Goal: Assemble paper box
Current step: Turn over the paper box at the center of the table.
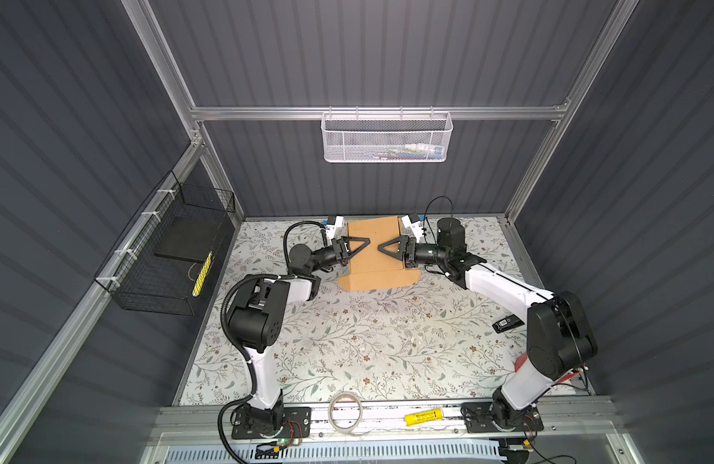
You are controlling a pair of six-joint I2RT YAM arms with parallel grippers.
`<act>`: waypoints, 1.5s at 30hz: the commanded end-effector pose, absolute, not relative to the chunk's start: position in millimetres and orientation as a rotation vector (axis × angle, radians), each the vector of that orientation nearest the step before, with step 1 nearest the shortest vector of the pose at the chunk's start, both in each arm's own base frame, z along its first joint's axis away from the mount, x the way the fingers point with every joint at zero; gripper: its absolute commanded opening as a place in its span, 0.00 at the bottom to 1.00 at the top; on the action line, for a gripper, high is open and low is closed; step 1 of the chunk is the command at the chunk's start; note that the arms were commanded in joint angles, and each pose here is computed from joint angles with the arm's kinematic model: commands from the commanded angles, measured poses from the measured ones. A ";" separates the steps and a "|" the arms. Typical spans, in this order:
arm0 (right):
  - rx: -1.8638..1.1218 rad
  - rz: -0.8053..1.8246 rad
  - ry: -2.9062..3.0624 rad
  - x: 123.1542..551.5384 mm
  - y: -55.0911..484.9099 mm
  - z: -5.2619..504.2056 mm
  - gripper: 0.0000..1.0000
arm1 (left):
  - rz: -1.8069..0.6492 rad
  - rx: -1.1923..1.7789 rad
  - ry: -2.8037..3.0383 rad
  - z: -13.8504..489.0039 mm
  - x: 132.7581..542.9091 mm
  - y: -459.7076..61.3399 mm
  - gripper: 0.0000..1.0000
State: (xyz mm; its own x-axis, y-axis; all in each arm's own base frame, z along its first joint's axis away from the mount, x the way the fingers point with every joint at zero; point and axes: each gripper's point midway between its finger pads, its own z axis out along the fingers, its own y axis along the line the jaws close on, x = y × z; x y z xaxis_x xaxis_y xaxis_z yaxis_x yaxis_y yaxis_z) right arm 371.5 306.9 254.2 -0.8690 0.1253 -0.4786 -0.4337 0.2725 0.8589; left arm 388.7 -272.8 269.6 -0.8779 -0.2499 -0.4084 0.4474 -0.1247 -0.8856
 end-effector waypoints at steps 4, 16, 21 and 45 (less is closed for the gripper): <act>-0.300 1.610 2.036 371.0 298.7 270.1 0.84 | -2.037 0.218 1.658 282.3 393.1 -258.3 0.50; -0.273 1.412 2.081 364.9 255.0 259.8 0.84 | -2.045 0.064 1.710 270.4 411.3 -237.1 0.48; -0.295 1.227 2.105 363.2 228.8 256.5 0.84 | -2.033 -0.064 1.774 256.4 419.5 -224.2 0.47; -0.478 0.549 2.021 355.1 164.8 241.7 0.84 | -1.820 -0.600 2.238 207.0 419.4 -195.2 0.42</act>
